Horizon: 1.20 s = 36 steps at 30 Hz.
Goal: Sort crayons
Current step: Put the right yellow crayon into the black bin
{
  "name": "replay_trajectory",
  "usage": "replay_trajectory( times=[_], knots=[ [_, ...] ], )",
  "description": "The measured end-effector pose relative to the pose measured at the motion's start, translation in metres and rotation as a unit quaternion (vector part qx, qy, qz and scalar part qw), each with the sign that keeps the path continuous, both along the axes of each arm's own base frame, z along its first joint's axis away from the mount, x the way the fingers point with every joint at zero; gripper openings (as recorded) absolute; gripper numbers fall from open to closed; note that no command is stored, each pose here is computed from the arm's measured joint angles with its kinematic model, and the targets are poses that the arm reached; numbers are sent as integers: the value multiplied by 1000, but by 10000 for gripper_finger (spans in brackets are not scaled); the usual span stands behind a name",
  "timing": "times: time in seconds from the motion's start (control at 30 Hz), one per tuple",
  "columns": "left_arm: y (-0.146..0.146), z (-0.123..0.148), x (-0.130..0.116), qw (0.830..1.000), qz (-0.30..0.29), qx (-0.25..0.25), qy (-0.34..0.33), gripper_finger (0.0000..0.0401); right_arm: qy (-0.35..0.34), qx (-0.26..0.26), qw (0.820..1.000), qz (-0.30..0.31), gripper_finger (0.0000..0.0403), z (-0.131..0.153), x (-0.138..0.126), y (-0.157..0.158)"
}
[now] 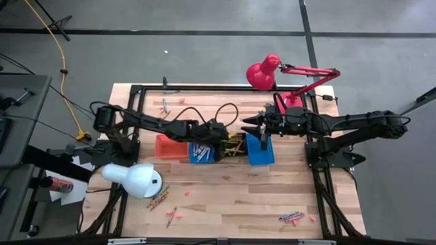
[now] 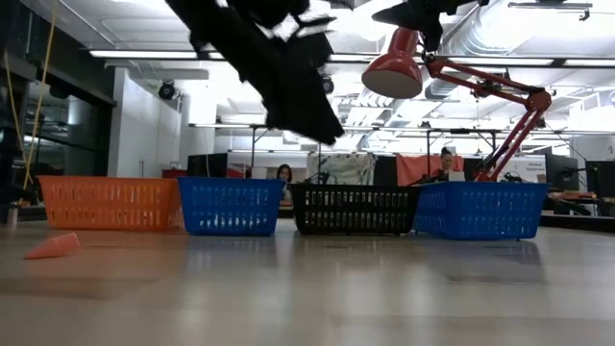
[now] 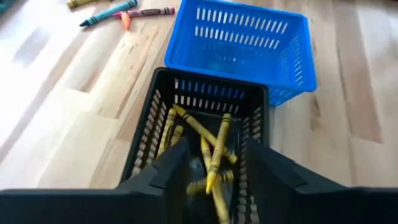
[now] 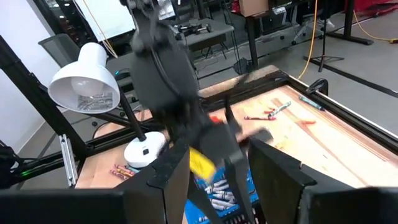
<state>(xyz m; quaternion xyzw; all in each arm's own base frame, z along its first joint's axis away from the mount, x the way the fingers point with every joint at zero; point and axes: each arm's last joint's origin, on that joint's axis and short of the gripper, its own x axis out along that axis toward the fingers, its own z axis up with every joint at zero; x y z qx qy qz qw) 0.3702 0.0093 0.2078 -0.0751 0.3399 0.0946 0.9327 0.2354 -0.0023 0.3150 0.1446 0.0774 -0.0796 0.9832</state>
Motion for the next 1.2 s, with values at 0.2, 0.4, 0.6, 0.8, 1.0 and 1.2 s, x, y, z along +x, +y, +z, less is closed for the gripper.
replay_trajectory(
  times=[0.2,0.4,0.6,0.8,1.0,1.2],
  knots=[
    [-3,65,-34,997,25,-37,-71,169,9,-13,1000,2,158,-1,0,0],
    [-16,126,-77,962,-2,-5,-274,170,13,-17,1000,1,158,-2,0,0],
    [-14,119,-113,935,49,-7,-352,170,19,-41,999,6,158,-2,0,0],
    [-14,104,-124,939,56,-13,-338,170,-1,-17,1000,5,158,1,0,0],
    [-14,103,-123,942,33,13,-333,170,9,-41,999,3,158,-1,0,0],
    [-14,103,-123,943,29,22,-330,170,11,-30,999,-24,158,-1,0,-2]
  ],
)
